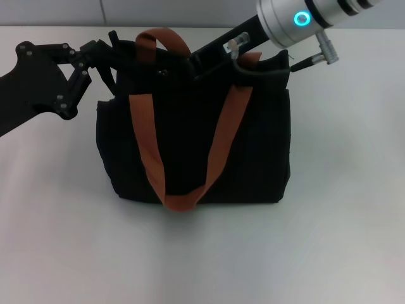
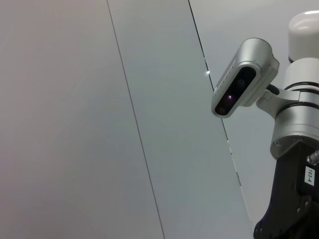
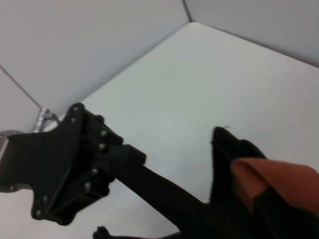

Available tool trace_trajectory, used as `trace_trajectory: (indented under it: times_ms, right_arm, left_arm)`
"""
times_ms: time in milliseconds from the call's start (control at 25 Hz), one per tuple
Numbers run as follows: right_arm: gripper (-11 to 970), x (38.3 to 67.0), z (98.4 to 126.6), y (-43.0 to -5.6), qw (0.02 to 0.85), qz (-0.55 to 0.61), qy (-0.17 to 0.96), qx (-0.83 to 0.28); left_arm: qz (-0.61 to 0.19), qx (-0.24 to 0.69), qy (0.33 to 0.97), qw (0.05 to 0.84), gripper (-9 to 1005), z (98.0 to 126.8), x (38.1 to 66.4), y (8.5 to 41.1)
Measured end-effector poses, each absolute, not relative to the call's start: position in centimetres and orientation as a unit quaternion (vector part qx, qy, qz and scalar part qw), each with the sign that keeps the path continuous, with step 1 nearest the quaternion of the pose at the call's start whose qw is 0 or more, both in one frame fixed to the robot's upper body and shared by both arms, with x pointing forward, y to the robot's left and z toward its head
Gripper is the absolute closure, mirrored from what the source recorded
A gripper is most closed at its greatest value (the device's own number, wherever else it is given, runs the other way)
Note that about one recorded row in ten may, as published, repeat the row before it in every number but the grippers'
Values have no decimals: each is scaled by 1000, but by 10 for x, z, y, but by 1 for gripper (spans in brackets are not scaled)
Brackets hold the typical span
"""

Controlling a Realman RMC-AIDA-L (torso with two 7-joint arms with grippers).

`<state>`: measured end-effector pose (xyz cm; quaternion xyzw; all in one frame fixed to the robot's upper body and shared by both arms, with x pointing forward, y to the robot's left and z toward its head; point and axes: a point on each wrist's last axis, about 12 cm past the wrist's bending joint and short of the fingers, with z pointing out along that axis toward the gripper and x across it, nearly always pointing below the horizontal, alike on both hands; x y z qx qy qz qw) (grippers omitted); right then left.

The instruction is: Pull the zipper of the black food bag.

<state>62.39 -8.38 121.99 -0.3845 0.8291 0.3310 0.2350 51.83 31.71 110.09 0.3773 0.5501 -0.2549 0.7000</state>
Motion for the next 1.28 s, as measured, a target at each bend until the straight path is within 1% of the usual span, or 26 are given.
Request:
trace_trajectory:
  times_ms: [440, 880, 1080, 1280]
  right_arm:
    - [962, 611, 1228, -110, 249, 306, 849, -352]
    - [963, 598, 1228, -140, 264, 285, 863, -321]
    - [960, 595, 1228, -148, 270, 285, 864, -314]
    - [959, 592, 1232, -142, 272, 316, 850, -322]
  left_arm:
    - [-253, 373, 550, 703, 917, 1102, 518, 319]
    - [-252, 372, 551, 703, 914, 1102, 519, 319]
    - [-252, 372, 551, 703, 913, 1102, 519, 319]
    - [-255, 372, 549, 703, 911, 1102, 518, 318]
